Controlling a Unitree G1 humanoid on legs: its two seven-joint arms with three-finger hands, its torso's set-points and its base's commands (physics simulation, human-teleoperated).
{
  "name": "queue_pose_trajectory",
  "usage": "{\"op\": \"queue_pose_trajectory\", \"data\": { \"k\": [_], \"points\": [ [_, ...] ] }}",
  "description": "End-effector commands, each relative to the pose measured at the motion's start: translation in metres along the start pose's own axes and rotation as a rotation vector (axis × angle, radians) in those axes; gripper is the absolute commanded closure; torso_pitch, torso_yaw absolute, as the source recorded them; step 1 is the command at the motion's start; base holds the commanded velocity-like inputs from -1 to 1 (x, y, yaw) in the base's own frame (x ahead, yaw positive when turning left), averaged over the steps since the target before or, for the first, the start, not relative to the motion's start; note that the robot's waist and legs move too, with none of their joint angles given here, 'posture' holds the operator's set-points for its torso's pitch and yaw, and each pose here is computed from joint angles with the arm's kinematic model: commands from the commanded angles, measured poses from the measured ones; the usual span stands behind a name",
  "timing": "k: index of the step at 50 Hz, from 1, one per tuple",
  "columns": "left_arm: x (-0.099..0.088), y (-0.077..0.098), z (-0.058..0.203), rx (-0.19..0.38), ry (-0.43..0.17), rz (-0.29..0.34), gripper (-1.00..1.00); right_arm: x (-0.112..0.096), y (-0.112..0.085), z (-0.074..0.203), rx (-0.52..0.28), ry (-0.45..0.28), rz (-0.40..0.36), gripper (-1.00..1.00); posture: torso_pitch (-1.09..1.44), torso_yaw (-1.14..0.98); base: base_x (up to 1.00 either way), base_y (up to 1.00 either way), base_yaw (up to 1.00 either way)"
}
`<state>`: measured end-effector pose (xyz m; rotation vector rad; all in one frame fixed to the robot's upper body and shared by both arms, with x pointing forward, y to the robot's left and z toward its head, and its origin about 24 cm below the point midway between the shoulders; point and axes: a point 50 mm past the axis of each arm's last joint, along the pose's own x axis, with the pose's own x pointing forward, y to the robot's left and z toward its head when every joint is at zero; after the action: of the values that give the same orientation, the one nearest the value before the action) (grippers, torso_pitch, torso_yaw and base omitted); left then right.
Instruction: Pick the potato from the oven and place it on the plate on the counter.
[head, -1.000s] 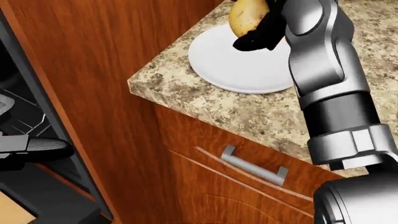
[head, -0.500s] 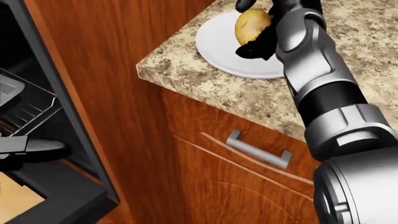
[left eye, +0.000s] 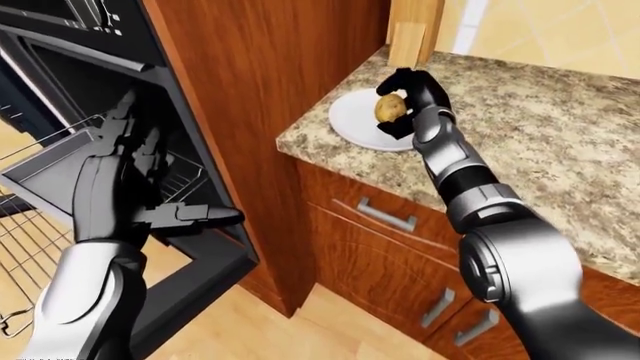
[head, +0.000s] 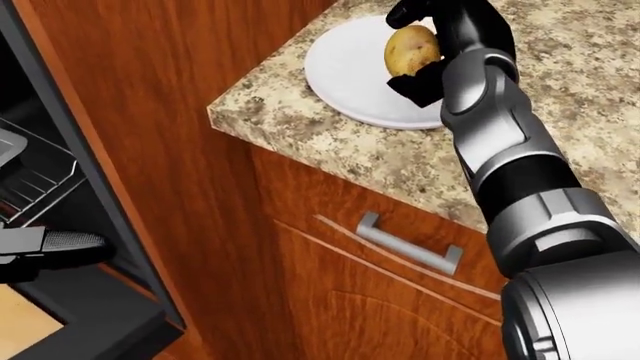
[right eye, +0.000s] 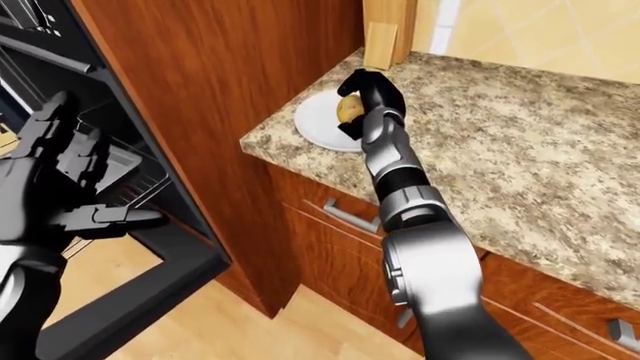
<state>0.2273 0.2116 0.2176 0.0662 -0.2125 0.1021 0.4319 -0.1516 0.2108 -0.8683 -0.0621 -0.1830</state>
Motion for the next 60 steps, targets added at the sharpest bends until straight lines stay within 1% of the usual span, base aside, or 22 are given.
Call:
{"op": "queue_pose_trajectory", "data": {
  "k": [1, 4, 6, 10, 18, 22, 27, 30, 31, 34, 37, 42, 44, 46, 48, 50, 51, 53, 55, 57, 59, 60],
  "points": [
    [-0.001, 0.001, 0.012, 0.014, -0.077, 0.005, -1.00, 0.003, -0.018, 0.023, 0.017, -0.087, -0.073, -0.20, 0.00, 0.00, 0.00, 0.00, 0.00],
    [-0.001, 0.001, 0.012, 0.015, -0.076, 0.008, -1.00, 0.003, -0.016, 0.021, 0.017, -0.084, -0.068, -0.68, 0.00, 0.00, 0.00, 0.00, 0.00],
    [-0.002, 0.001, 0.013, 0.015, -0.076, 0.008, -1.00, 0.003, -0.015, 0.020, 0.016, -0.082, -0.067, -0.76, 0.00, 0.00, 0.00, 0.00, 0.00],
    [-0.001, 0.001, 0.014, 0.018, -0.078, 0.007, -1.00, 0.002, -0.013, 0.018, 0.014, -0.084, -0.061, -0.75, 0.00, 0.00, 0.00, 0.00, 0.00],
    [0.001, -0.003, 0.014, 0.020, -0.078, -0.002, -1.00, 0.005, -0.031, 0.023, 0.025, -0.099, -0.086, -0.63, 0.00, 0.00, 0.00, 0.00, 0.00],
    [0.000, -0.004, 0.015, 0.020, -0.078, -0.002, -1.00, 0.007, -0.051, 0.029, 0.054, -0.127, -0.108, -0.56, 0.00, 0.00, 0.00, 0.00, 0.00],
    [0.002, -0.003, 0.018, 0.027, -0.081, -0.002, -1.00, -0.002, -0.086, 0.040, 0.130, -0.218, -0.139, -0.61, 0.00, 0.00, 0.00, 0.00, 0.00],
    [-0.004, 0.003, 0.021, 0.031, -0.080, 0.015, -1.00, -0.034, -0.112, 0.034, 0.217, -0.270, -0.174, -0.68, 0.00, 0.00, 0.00, 0.00, 0.00],
    [-0.006, 0.006, 0.023, 0.029, -0.082, 0.022, -1.00, -0.045, -0.118, 0.033, 0.223, -0.285, -0.170, -1.00, 0.00, 0.00, 0.00, 0.00, 0.00],
    [-0.014, 0.016, 0.034, 0.034, -0.095, 0.048, -1.00, -0.082, -0.154, 0.032, 0.254, -0.340, -0.224, -1.00, 0.00, 0.00, 0.00, 0.00, 0.00],
    [-0.020, 0.022, 0.039, 0.038, -0.103, 0.065, -1.00, -0.108, -0.178, 0.029, 0.264, -0.367, -0.261, -1.00, 0.00, 0.00, 0.00, 0.00, 0.00],
    [-0.040, 0.046, 0.046, 0.027, -0.133, 0.133, -1.00, -0.145, -0.202, 0.007, 0.314, -0.379, -0.340, -1.00, 0.00, 0.00, 0.00, 0.00, 0.00],
    [-0.054, 0.059, 0.047, 0.017, -0.153, 0.175, -1.00, -0.168, -0.219, -0.002, 0.348, -0.389, -0.389, -1.00, 0.00, 0.00, 0.00, 0.00, 0.00],
    [-0.070, 0.064, 0.047, 0.000, -0.156, 0.177, -1.00, -0.186, -0.228, -0.011, 0.385, -0.389, -0.431, -1.00, 0.00, 0.00, 0.00, 0.00, 0.00],
    [-0.088, 0.075, 0.056, 0.002, -0.185, 0.212, -1.00, -0.203, -0.241, -0.024, 0.427, -0.380, -0.489, -1.00, 0.00, 0.00, 0.00, 0.00, 0.00],
    [-0.104, 0.081, 0.065, 0.001, -0.215, 0.226, -1.00, -0.220, -0.247, -0.038, 0.444, -0.370, -0.526, -1.00, 0.00, 0.00, 0.00, 0.00, 0.00],
    [-0.113, 0.084, 0.066, -0.023, -0.229, 0.229, -1.00, -0.228, -0.249, -0.044, 0.466, -0.371, -0.537, -1.00, 0.00, 0.00, 0.00, 0.00, 0.00],
    [-0.129, 0.090, 0.073, -0.028, -0.262, 0.253, -1.00, -0.245, -0.256, -0.049, 0.506, -0.398, -0.588, -1.00, 0.00, 0.00, 0.00, 0.00, 0.00],
    [-0.147, 0.091, 0.083, -0.035, -0.306, 0.236, -1.00, -0.260, -0.266, -0.052, 0.560, -0.419, -0.667, -1.00, 0.00, 0.00, 0.00, 0.00, 0.00],
    [-0.161, 0.092, 0.089, -0.038, -0.339, 0.248, -1.00, -0.273, -0.276, -0.051, 0.601, -0.443, -0.744, -1.00, 0.00, 0.00, 0.00, 0.00, 0.00],
    [-0.171, 0.092, 0.096, -0.012, -0.386, 0.253, -1.00, -0.282, -0.272, -0.056, 0.712, -0.458, -0.767, -1.00, 0.00, 0.00, 0.00, 0.00, 0.00],
    [-0.176, 0.094, 0.098, 0.009, -0.416, 0.272, -1.00, -0.284, -0.271, -0.058, 0.726, -0.472, -0.801, -1.00, 0.00, 0.00, 0.00, 0.00, 0.00]
  ]
}}
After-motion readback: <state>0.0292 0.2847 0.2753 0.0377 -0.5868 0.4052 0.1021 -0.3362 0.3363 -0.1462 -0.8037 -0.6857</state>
